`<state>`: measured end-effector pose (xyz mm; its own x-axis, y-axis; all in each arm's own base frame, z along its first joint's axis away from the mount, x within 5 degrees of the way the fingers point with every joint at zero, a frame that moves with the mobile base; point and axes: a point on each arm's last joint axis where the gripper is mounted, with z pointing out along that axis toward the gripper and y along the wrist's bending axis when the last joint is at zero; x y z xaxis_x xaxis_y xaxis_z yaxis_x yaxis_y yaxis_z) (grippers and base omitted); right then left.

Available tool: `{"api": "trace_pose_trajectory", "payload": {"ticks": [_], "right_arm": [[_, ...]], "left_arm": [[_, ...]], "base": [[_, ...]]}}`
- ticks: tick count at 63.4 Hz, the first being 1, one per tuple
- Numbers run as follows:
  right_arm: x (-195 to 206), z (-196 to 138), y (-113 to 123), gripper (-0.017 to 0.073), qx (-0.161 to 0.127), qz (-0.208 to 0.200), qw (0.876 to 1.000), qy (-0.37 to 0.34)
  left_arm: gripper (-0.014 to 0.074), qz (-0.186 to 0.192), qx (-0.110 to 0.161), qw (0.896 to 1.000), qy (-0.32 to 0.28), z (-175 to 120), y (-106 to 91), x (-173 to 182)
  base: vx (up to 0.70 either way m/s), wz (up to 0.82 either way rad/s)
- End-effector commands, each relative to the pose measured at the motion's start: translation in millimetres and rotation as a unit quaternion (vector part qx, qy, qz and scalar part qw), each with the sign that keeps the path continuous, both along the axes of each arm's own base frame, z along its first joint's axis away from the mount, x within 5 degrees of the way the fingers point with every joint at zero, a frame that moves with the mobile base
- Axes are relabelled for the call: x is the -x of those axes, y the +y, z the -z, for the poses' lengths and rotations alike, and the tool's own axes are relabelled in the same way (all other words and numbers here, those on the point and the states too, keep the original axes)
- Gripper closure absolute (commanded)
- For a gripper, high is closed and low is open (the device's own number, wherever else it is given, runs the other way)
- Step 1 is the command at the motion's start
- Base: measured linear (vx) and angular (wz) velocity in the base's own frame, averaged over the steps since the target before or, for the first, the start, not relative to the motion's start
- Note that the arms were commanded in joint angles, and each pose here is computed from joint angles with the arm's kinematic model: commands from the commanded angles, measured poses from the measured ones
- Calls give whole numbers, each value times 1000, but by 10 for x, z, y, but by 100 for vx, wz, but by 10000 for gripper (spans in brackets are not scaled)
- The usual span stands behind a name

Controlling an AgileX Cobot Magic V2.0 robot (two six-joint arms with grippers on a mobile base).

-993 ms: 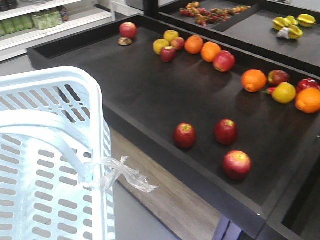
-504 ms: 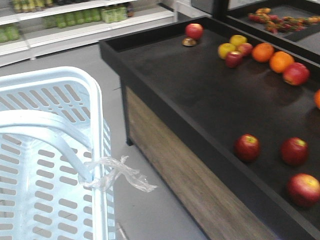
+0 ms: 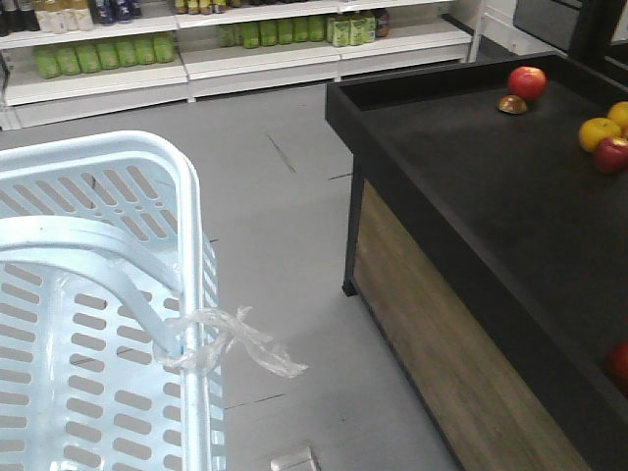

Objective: Pick three apples into basket with both arms
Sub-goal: 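Drive the base around the fruit table carrying the basket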

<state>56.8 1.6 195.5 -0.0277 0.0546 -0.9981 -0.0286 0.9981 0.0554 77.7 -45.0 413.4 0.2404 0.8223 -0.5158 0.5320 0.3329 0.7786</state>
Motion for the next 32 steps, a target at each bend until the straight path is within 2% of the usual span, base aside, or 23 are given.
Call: {"api": "trace_pose_trajectory", "payload": {"ticks": [1, 32], "right_arm": [[3, -29, 3, 568, 5, -2, 999, -38], [3, -30, 3, 568, 5, -2, 999, -38]], "left_arm": [[600, 6, 41, 998, -49, -181, -12, 4], [600, 6, 41, 998, -49, -181, -12, 4]], "base": [[12, 45], [11, 35]]}}
